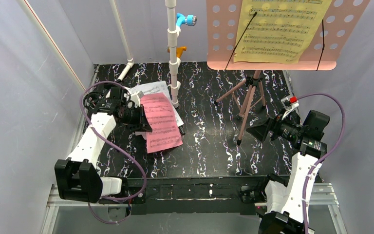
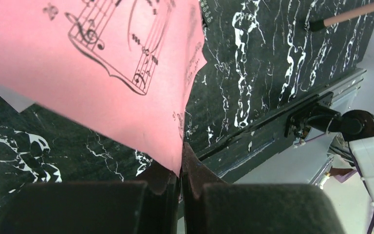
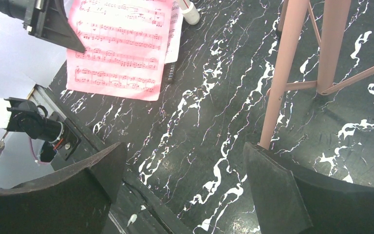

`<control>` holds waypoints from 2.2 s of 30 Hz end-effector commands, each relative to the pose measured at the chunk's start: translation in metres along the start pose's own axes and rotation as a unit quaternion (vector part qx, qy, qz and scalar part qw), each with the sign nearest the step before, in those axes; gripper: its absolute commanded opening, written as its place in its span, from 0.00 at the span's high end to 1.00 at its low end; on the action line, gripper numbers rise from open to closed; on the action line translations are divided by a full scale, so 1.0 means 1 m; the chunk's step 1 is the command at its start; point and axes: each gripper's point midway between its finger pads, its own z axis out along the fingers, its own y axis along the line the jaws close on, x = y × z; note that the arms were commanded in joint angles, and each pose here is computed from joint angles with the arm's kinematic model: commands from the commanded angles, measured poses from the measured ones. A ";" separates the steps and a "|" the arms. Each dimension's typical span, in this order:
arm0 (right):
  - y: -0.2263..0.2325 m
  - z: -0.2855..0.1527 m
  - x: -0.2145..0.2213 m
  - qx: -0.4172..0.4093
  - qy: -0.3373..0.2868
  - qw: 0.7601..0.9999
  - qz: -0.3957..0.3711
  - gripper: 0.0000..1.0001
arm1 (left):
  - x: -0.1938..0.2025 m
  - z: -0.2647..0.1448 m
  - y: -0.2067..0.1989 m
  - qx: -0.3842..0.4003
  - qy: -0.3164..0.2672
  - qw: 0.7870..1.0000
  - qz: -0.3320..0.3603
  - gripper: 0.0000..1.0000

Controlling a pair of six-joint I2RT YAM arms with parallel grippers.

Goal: Pack up the instrument practice props
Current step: Place the sheet music at the center of the board.

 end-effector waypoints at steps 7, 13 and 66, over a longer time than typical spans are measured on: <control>0.004 -0.001 -0.004 -0.006 -0.009 1.000 -0.019 0.02 | -0.026 0.007 0.015 -0.033 -0.003 0.999 -0.011 1.00; 0.004 -0.001 -0.004 -0.007 -0.009 1.000 -0.019 0.01 | -0.034 0.009 0.020 -0.050 -0.006 0.999 -0.017 1.00; 0.005 -0.001 -0.005 -0.007 -0.009 1.000 -0.019 0.02 | -0.038 -0.004 0.065 -0.193 -0.055 0.978 -0.064 0.41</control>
